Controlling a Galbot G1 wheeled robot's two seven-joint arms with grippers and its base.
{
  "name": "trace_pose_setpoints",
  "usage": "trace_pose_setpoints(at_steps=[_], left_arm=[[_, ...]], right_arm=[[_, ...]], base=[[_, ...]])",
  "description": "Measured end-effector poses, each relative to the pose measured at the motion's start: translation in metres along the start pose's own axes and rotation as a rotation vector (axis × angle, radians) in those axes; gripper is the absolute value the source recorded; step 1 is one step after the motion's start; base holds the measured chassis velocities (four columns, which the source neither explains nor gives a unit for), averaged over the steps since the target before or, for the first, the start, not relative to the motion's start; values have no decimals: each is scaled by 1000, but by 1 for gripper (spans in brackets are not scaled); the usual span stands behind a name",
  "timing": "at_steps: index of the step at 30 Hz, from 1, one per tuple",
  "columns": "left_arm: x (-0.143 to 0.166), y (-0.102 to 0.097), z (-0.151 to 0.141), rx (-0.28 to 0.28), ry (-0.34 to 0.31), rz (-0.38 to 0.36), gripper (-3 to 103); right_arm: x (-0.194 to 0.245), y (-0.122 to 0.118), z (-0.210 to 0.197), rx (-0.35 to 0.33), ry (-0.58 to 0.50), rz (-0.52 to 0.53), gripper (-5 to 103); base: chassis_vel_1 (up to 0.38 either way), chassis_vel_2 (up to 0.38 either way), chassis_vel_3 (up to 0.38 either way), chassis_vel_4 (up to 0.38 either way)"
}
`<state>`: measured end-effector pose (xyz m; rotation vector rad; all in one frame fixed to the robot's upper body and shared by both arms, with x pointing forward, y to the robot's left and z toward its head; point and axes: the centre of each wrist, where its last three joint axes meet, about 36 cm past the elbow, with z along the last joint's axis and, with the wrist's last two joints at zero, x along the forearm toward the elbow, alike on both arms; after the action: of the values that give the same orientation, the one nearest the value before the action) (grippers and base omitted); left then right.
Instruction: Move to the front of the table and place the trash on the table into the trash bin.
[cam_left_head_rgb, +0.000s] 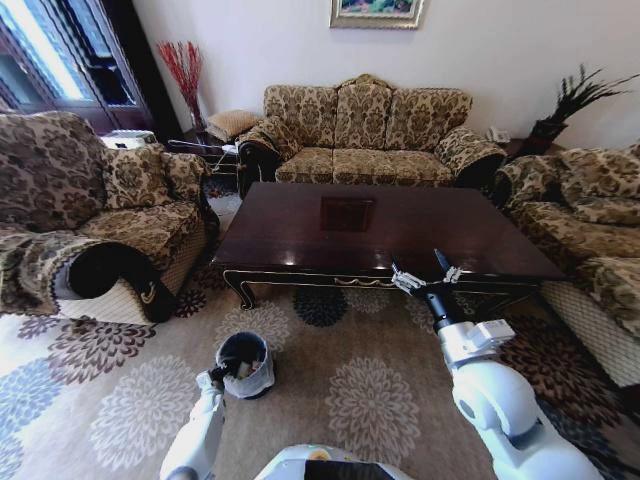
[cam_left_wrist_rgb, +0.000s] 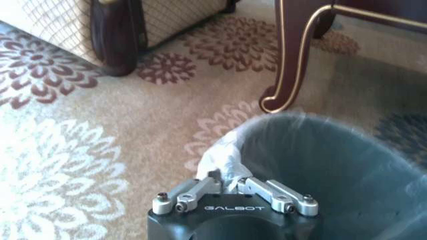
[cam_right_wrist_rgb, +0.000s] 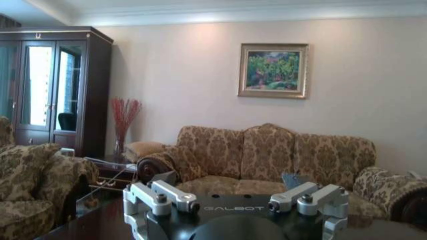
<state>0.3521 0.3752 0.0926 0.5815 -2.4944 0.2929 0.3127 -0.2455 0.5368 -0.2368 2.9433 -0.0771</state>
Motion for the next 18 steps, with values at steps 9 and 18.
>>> trace_pose_setpoints(at_steps=[9, 18], left_arm=[[16, -1, 0, 29, -54, 24, 42], [49, 9, -31, 45, -195, 0, 74]], right_arm=[[0, -2, -5, -2, -17, 2, 100], [2, -1, -12, -6, -30, -4, 100]], base=[[0, 0, 0, 0], [0, 0, 0, 0]])
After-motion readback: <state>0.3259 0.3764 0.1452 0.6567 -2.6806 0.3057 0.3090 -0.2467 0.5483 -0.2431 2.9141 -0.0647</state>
